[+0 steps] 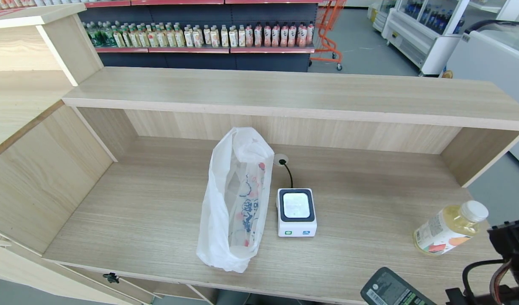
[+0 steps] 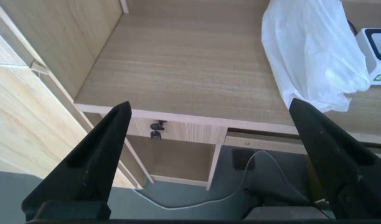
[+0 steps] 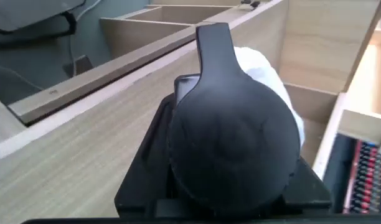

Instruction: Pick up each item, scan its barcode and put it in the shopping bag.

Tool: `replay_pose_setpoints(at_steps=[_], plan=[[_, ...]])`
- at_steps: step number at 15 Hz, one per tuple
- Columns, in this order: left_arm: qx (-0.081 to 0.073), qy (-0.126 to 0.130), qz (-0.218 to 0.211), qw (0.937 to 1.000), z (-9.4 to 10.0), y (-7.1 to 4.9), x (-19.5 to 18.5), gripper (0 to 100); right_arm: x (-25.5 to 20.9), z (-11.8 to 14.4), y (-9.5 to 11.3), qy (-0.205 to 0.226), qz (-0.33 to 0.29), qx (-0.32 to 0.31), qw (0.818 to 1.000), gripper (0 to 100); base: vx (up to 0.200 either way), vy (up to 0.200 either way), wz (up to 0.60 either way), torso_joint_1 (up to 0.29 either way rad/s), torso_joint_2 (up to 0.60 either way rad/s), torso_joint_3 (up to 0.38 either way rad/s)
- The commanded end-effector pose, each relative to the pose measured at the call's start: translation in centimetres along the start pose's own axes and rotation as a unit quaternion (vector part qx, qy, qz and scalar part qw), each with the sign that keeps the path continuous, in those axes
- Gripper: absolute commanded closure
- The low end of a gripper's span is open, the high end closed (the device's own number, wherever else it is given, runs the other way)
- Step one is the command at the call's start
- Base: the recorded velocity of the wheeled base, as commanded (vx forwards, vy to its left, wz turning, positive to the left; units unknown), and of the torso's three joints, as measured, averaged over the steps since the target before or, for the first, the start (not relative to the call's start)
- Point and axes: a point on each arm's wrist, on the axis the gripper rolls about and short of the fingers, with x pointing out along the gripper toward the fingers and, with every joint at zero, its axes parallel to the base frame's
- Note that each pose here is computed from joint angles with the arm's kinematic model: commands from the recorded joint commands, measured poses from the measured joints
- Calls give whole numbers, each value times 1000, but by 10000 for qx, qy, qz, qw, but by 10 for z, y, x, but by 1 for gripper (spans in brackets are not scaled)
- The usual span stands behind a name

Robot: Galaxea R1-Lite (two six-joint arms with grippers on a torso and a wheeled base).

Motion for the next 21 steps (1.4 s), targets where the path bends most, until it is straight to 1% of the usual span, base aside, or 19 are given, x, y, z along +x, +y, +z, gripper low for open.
replay_pose_setpoints(at_steps=[1, 2, 3, 6, 8, 10, 12, 13, 14, 18, 21], plan=[[2, 6, 1, 10000, 0, 0, 0, 0, 8, 2, -11, -158, -221, -612, 9978, 100, 0, 0, 0, 0, 0, 0], [2, 6, 1, 10000, 0, 0, 0, 0, 13, 2, -17, -220, -364, -892, 9951, 100, 0, 0, 0, 0, 0, 0], [2, 6, 1, 10000, 0, 0, 0, 0, 14, 4, -18, -236, -401, -1064, 9932, 100, 0, 0, 0, 0, 0, 0], [2, 6, 1, 10000, 0, 0, 0, 0, 14, 13, -13, -322, -396, -1600, 9858, 100, 0, 0, 0, 0, 0, 0], [2, 6, 1, 10000, 0, 0, 0, 0, 13, 14, -13, -291, -408, -2032, 9778, 100, 0, 0, 0, 0, 0, 0], [2, 6, 1, 10000, 0, 0, 0, 0, 12, 15, -14, -273, -426, -2120, 9760, 100, 0, 0, 0, 0, 0, 0], [2, 6, 1, 10000, 0, 0, 0, 0, 15, 19, -19, -404, -536, -2281, 9713, 100, 0, 0, 0, 0, 0, 0], [2, 6, 1, 10000, 0, 0, 0, 0, 16, 23, -25, -496, -642, -2459, 9659, 100, 0, 0, 0, 0, 0, 0], [2, 6, 1, 10000, 0, 0, 0, 0, 16, 24, -26, -505, -673, -2507, 9644, 100, 0, 0, 0, 0, 0, 0], [2, 6, 1, 10000, 0, 0, 0, 0, 15, 24, -27, -487, -690, -2513, 9642, 100, 0, 0, 0, 0, 0, 0], [2, 6, 1, 10000, 0, 0, 0, 0, 14, 28, -32, -541, -796, -2654, 9593, 100, 0, 0, 0, 0, 0, 0]])
